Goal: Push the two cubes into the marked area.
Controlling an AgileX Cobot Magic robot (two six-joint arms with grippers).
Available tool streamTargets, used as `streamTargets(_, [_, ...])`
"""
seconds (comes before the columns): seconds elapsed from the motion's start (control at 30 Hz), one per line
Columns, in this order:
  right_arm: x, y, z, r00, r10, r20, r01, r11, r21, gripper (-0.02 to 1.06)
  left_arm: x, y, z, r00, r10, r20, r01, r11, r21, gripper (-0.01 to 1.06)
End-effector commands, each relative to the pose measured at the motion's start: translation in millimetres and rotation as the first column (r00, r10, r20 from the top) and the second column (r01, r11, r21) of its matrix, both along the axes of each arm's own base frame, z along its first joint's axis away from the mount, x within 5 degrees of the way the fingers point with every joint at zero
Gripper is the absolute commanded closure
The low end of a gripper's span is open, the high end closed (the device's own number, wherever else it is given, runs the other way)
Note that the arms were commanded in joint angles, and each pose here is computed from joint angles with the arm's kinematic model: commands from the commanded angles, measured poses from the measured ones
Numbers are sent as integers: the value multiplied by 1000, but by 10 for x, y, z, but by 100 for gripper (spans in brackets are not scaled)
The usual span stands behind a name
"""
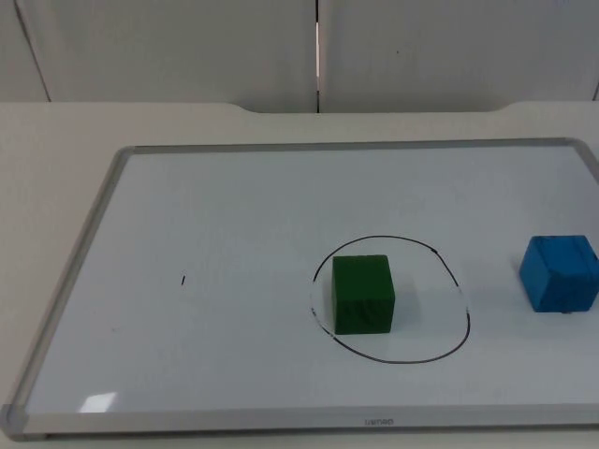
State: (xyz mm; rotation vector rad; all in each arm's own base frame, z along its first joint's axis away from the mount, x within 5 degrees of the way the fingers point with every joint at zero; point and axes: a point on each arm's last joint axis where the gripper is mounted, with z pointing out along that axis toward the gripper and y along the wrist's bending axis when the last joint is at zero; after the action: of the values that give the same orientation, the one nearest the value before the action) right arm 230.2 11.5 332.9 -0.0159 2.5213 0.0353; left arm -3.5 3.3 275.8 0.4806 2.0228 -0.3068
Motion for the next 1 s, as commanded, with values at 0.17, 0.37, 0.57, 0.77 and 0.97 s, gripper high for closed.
streamTargets(0.17, [454,14,-427,993,-8,-115,8,1000,1,74,0,3,-9,1000,2,3,-2,1000,1,105])
streamTargets(0.37, [696,27,-763,985,-9,-175,10,1000,2,103,0,3,-9,1000,2,3,-2,1000,1,105])
streamTargets(0.57, [856,34,-1115,965,-11,-262,10,1000,-3,105,0,3,-9,1000,2,3,-2,1000,1,105])
streamTargets(0.77, [989,51,-1490,953,-18,-304,23,1000,11,105,0,3,-9,1000,2,3,-2,1000,1,105])
streamTargets(0.97, [995,62,-1780,951,-30,-308,41,999,28,105,0,3,-9,1000,2,3,-2,1000,1,105])
